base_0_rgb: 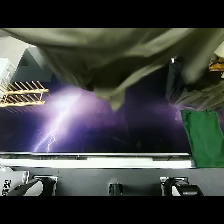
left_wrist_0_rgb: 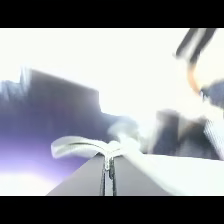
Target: Fold the clothes and pants, and hang the long-sleeved shirts on hangers.
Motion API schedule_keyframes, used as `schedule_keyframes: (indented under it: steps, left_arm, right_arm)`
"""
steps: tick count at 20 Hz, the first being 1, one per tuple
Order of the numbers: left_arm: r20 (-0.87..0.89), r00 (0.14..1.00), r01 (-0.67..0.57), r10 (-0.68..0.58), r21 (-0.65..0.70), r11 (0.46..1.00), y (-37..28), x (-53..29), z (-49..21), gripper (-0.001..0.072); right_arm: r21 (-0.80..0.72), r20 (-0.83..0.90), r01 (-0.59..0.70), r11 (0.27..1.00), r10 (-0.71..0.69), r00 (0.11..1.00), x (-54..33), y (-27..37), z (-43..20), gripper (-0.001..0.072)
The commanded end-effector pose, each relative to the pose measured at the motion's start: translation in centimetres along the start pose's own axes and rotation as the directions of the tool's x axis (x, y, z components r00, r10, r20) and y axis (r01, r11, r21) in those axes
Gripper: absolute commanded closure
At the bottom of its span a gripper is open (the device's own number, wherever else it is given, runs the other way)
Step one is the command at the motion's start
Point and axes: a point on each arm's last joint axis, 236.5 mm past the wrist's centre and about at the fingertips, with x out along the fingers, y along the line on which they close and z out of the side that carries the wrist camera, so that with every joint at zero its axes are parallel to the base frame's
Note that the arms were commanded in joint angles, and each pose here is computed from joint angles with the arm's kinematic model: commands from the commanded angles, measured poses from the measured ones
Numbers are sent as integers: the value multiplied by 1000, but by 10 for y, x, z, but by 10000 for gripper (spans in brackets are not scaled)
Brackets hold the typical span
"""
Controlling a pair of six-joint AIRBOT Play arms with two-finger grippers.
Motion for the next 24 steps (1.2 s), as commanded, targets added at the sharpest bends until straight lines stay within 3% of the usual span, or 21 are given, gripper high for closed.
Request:
schedule_keyframes:
  steps: [1, 6, 10, 13, 15, 19, 21, 24]
  left_arm:
    - [242, 970, -56, 37, 72, 996, -43, -110, 44, 689]
    - [342, 937, -109, 68, 101, 989, -58, -156, 53, 689]
    - [193, 976, -107, 104, 8, 994, -14, -94, 25, 689]
    - [-79, 991, -119, 108, -148, 982, 48, -9, -51, 689]
    - [-299, 947, -180, 115, -199, 963, 93, 45, -131, 689]
    - [-654, 753, -281, 69, -226, 933, 147, 115, -296, 689]
    - [-742, 669, -309, 45, -222, 925, 160, 138, -350, 689]
    - [-784, 619, -336, 44, -214, 917, 172, 163, -397, 689]
  right_arm:
    - [-169, 243, 61, 984, -18, 970, -80, 59, 88, 681]
    - [-100, 225, 112, 989, -87, 970, -73, 42, 87, 681]
    - [40, -137, 227, 973, -220, 966, 10, -43, -5, 680]
    - [114, -455, 359, 926, -273, 848, 67, -124, -110, 680]
    - [94, -609, 412, 906, -276, 744, 101, -170, -189, 680]
    - [85, -768, 489, 868, -255, 587, 150, -234, -348, 680]
    - [96, -806, 528, 844, -245, 539, 158, -257, -408, 680]
    - [160, -828, 599, 785, -223, 514, 162, -282, -458, 679]
